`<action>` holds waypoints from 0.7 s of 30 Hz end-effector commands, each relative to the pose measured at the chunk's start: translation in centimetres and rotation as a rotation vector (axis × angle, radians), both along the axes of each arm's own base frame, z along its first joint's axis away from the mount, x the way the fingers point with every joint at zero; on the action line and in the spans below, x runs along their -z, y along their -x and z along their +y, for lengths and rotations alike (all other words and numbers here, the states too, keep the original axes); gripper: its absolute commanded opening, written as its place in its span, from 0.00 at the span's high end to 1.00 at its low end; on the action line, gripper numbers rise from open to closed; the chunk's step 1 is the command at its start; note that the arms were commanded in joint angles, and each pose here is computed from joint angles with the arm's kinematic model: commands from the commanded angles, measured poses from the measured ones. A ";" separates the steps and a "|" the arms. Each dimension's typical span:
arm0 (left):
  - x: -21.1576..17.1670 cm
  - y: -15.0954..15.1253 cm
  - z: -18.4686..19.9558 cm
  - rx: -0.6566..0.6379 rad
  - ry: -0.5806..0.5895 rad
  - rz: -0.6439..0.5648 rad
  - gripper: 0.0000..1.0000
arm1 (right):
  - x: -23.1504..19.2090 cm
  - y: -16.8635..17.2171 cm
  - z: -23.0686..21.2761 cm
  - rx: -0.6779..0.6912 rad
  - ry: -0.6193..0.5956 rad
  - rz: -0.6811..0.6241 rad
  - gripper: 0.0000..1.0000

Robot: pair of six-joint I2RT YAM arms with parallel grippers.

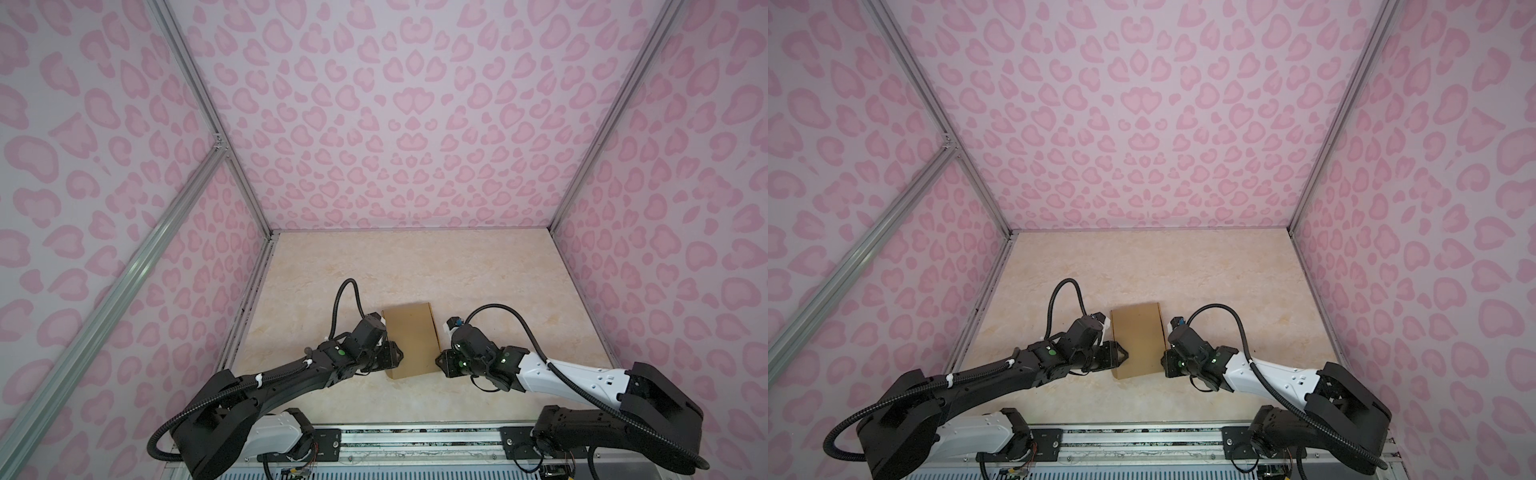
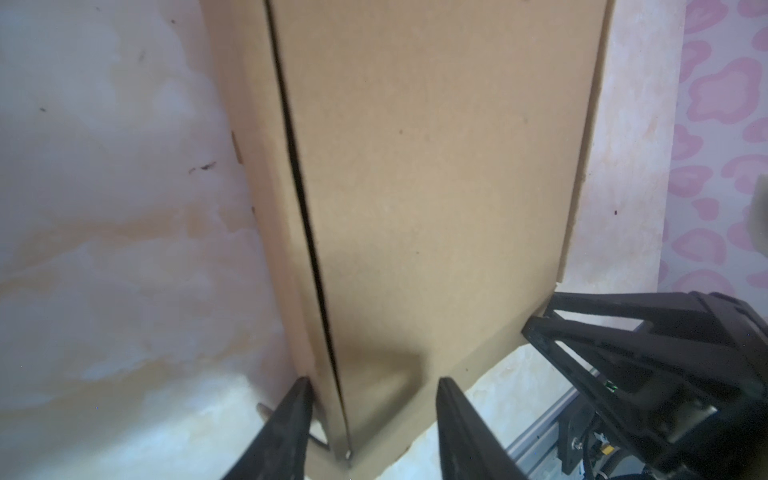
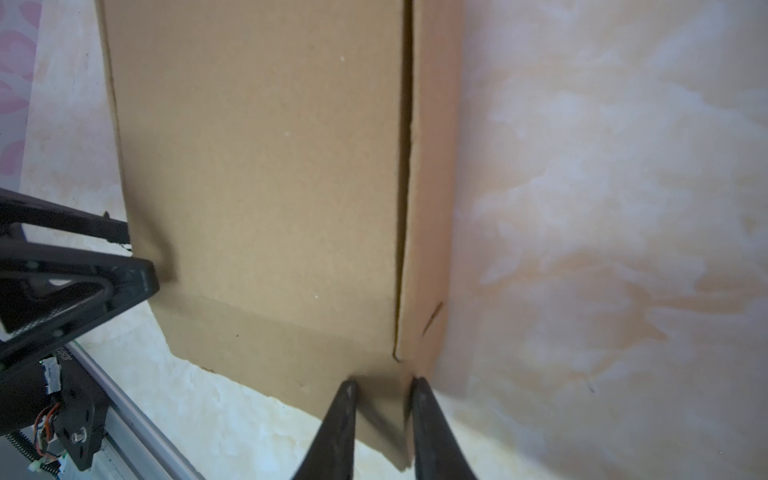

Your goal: Fold the paper box

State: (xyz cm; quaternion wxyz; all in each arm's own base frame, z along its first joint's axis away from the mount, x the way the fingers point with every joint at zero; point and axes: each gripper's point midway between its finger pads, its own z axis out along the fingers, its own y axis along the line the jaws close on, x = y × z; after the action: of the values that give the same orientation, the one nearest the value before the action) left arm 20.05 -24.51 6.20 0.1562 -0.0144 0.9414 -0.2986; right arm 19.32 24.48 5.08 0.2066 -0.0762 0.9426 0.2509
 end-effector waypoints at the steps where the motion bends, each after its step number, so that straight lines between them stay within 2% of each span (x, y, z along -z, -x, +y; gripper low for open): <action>1: -1.5 -0.3 -1.1 0.023 0.061 -0.031 0.48 | -1.1 -0.5 0.9 -0.011 -0.043 -0.028 0.76; 11: -2.5 -0.7 -0.2 0.012 0.042 -0.051 0.45 | -1.3 -0.6 0.6 -0.006 -0.038 -0.027 0.76; 21: -2.1 0.8 1.7 0.007 0.024 -0.030 0.44 | -1.5 -0.8 0.8 -0.004 -0.053 -0.017 0.76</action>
State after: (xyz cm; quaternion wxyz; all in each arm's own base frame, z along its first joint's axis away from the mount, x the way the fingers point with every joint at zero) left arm 19.75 -23.23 8.48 0.1756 -0.0133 0.9332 -0.3134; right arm 20.18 24.91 6.45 0.2178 -0.0698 0.9358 0.2684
